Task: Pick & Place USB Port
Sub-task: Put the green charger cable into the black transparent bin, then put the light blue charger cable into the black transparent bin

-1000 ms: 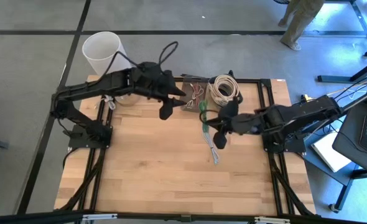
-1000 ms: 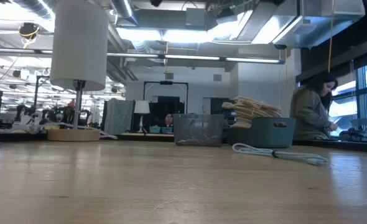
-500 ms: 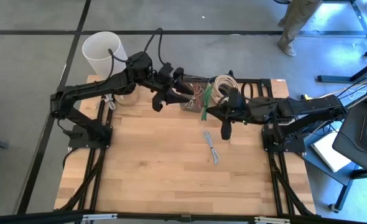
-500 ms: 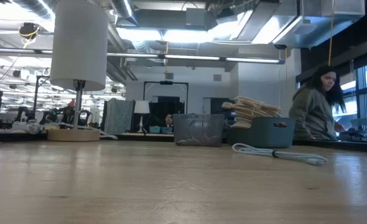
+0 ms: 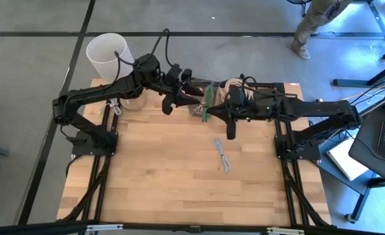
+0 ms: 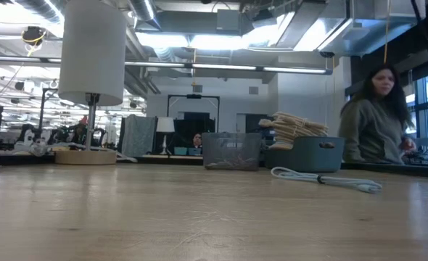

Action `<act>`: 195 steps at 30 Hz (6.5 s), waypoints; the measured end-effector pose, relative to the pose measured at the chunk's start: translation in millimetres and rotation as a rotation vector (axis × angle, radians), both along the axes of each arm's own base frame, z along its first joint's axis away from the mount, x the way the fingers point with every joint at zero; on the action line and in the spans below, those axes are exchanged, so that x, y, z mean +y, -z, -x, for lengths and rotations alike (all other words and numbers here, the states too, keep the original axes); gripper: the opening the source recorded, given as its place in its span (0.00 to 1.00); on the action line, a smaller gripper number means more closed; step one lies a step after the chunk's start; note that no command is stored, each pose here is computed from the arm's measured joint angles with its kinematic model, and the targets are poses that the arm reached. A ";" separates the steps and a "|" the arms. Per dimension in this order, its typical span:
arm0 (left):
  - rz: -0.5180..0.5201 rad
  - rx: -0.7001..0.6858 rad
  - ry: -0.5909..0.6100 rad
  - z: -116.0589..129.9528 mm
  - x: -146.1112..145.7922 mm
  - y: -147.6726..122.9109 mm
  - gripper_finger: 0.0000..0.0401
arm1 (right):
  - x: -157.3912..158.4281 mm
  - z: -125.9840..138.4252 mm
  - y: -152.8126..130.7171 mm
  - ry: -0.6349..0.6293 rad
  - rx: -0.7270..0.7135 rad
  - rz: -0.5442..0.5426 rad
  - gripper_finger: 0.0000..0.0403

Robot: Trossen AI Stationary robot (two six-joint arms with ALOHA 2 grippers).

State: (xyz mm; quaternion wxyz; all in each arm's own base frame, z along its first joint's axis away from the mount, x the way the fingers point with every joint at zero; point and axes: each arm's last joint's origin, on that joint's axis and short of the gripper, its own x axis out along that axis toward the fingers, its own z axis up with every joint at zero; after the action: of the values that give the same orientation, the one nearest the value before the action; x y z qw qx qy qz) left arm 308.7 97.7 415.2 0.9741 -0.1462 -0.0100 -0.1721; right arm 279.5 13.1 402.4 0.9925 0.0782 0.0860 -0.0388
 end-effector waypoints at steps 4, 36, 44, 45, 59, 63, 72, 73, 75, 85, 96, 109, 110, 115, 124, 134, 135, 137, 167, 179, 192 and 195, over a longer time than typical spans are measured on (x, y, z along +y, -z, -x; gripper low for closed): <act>0.002 0.004 0.001 0.0 0.0 0.3 0.43 | -7.3 -8.1 5.1 -0.023 0.009 -0.011 0.00; -0.082 -0.025 0.098 3.3 1.6 -0.4 0.05 | -20.8 -38.6 -7.4 -0.114 0.023 0.038 0.00; -0.069 -0.008 0.098 2.9 2.2 1.7 0.05 | -20.5 -36.0 -9.1 -0.135 0.030 0.127 0.30; -0.069 -0.007 0.098 2.9 2.4 1.8 0.05 | -21.8 -35.0 -8.0 -0.127 0.047 0.125 0.36; -0.037 0.069 0.005 10.8 25.7 9.2 0.05 | -18.6 74.7 21.3 0.364 0.789 -0.139 0.66; -0.031 0.079 -0.050 13.6 33.7 10.1 0.05 | -12.6 92.9 22.6 0.466 0.851 -0.158 0.61; 0.045 0.324 -0.467 14.6 67.6 42.2 0.05 | -10.2 80.1 14.0 0.421 0.698 -0.083 0.55; 0.069 0.349 -0.495 11.6 71.3 48.0 0.05 | -10.1 78.5 12.9 0.415 0.681 -0.082 0.54; 0.107 0.402 -0.522 4.5 78.4 61.8 0.05 | -9.9 76.6 11.5 0.407 0.659 -0.079 0.54; 0.170 0.644 -0.555 -41.9 108.7 119.4 0.05 | -9.8 76.2 11.4 0.410 0.653 -0.095 0.54; 0.244 0.777 -0.663 -57.2 145.7 160.4 0.05 | -9.5 76.1 11.7 0.418 0.648 -0.125 0.54; 0.376 0.933 -0.639 -72.7 150.1 220.5 0.05 | -9.5 75.9 11.7 0.415 0.650 -0.121 0.54; 0.384 0.945 -0.639 -72.7 149.9 222.9 0.05 | -9.5 75.9 11.8 0.415 0.650 -0.121 0.54; 0.423 0.967 -0.684 -71.8 152.3 229.1 0.05 | -9.3 75.9 11.8 0.409 0.652 -0.124 0.54; 0.555 0.984 -0.749 -64.9 164.9 238.0 0.05 | -9.1 75.9 11.8 0.406 0.652 -0.126 0.54; 0.598 1.028 -0.694 -74.8 161.0 267.8 0.05 | -7.2 75.7 12.2 0.375 0.661 -0.146 0.54; 0.593 1.018 -0.692 -75.7 161.3 266.3 0.05 | -7.2 75.7 12.2 0.374 0.660 -0.146 0.54; 0.591 1.016 -0.692 -75.2 162.0 265.7 0.05 | -7.2 75.7 12.2 0.375 0.661 -0.146 0.54; 0.541 0.962 -0.596 -86.2 167.2 234.1 0.45 | -6.7 75.7 12.4 0.358 0.666 -0.153 0.54; 0.425 0.832 -0.601 -75.2 162.2 178.2 0.46 | -6.7 75.9 12.5 0.355 0.671 -0.145 0.54; 0.104 0.434 -0.489 -15.1 83.0 10.5 0.46 | -6.8 75.3 12.1 0.341 0.668 -0.123 0.54; 0.038 0.349 -0.433 -0.5 51.7 -18.6 0.46 | -7.4 72.7 10.1 0.335 0.638 -0.117 0.54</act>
State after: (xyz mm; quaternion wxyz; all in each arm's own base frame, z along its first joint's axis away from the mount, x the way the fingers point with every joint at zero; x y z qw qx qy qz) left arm 309.2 149.4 433.8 0.9723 -0.1864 0.1236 0.0681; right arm 206.8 5.7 392.4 0.8895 0.1317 0.3793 -0.2181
